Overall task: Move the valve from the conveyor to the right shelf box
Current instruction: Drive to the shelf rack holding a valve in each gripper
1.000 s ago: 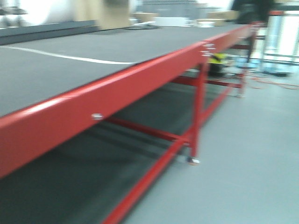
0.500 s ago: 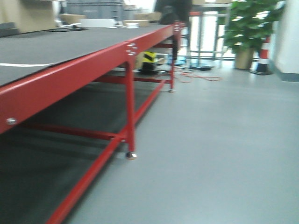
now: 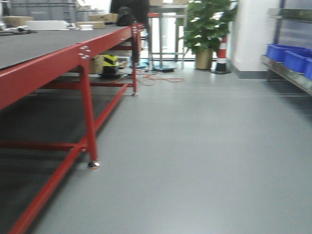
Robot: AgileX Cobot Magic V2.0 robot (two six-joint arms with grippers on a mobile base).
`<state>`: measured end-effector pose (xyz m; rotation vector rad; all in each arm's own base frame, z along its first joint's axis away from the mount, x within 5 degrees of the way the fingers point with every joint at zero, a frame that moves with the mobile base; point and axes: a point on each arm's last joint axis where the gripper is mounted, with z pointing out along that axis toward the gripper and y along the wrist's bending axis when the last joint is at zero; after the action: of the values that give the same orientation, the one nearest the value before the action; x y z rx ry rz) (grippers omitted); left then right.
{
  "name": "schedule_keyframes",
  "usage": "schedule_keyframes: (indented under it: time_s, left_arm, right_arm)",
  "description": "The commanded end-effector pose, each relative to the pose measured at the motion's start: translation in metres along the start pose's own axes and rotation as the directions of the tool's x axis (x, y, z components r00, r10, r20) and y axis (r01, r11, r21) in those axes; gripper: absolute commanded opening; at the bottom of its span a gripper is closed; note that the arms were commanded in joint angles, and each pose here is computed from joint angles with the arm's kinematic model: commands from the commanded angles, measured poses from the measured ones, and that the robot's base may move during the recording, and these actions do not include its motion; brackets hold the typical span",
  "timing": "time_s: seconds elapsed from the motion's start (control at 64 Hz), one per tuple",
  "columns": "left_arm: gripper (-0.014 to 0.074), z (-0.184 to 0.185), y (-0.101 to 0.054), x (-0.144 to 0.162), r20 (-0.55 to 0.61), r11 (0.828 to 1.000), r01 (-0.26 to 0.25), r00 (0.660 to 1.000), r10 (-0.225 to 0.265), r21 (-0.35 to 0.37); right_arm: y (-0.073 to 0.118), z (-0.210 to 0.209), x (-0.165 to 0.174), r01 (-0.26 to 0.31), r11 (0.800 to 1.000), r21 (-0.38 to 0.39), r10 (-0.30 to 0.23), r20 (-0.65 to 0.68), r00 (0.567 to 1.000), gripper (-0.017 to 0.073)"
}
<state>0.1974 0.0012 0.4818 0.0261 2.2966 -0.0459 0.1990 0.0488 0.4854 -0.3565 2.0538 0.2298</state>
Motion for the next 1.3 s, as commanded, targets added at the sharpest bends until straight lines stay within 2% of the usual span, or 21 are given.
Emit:
schedule_keyframes:
  time_s: [0.0,1.281]
  left_arm:
    - [-0.0111,-0.0047,-0.0019,-0.0026,0.046,1.0,0.003,0.999,-0.003,0.012]
    - [-0.0111,-0.0047,-0.0019,-0.0026,0.046,1.0,0.003,0.999,-0.003,0.012]
  right_arm:
    - [0.0003,-0.0102,-0.0094,0.01,1.0,0.017,-0.012,0.096,0.995,-0.0151]
    - [0.0003,-0.0102,-0.0094,0.01,1.0,0.017,-0.012,0.096,0.995,-0.0151]
